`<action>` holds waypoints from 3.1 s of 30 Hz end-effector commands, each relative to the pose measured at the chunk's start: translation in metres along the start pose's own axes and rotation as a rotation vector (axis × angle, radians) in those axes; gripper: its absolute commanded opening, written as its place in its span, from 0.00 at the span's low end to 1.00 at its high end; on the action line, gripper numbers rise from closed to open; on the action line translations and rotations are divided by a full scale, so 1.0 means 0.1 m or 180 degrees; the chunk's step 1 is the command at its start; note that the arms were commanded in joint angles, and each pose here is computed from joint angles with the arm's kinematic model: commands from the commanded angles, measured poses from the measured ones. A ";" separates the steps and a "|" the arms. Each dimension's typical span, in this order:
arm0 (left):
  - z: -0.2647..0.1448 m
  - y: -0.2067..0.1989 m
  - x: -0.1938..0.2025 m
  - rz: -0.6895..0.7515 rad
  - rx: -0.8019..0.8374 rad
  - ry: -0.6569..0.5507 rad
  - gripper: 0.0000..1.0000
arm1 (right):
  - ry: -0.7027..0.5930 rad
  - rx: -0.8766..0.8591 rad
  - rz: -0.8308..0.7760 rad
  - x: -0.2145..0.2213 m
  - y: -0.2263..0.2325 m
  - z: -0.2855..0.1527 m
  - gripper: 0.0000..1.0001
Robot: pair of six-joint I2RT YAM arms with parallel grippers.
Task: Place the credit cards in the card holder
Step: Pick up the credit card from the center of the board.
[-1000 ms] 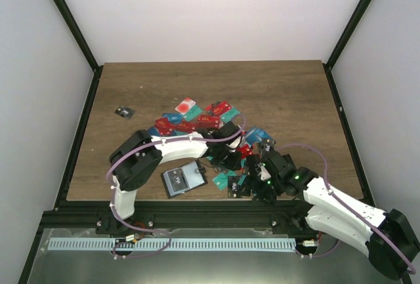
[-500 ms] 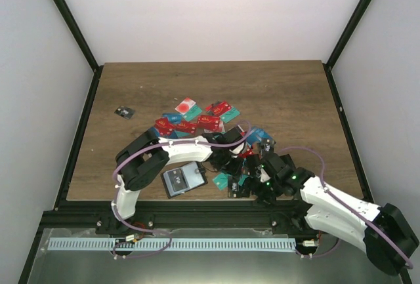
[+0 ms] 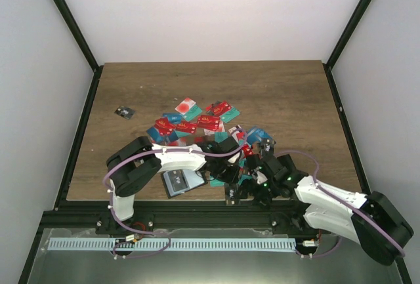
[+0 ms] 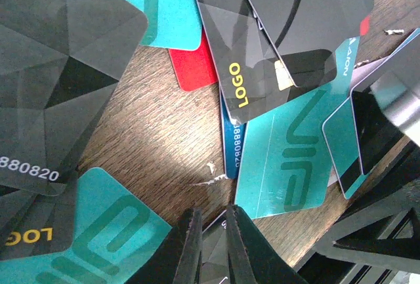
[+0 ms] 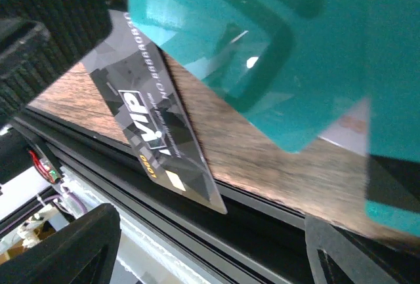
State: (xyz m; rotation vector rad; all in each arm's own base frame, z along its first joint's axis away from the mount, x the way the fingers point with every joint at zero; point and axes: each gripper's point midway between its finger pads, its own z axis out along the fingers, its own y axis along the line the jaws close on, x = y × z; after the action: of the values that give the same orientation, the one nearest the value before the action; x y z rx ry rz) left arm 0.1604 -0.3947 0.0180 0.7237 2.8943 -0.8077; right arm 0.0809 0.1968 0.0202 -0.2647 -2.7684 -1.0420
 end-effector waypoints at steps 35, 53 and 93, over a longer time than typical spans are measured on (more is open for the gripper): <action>-0.19 0.03 0.01 -0.0226 -0.0176 -0.0134 0.14 | 0.0058 -0.0306 -0.0067 -0.05 -0.06 0.25 0.01; -0.58 0.21 0.47 -0.0280 -0.0425 0.0133 0.16 | 0.0241 -0.0302 -0.0282 0.05 -0.05 0.24 0.45; -1.16 0.09 0.29 -0.0512 -0.0253 -0.0423 0.24 | -0.0051 -0.0657 -0.1136 -0.16 0.76 -0.12 0.01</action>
State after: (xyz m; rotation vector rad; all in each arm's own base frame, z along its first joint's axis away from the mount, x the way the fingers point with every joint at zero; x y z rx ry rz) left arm 0.1272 -0.3319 0.0665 0.5426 2.9472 -0.6689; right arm 0.1023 0.2367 0.0445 0.0936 -2.7427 -1.3753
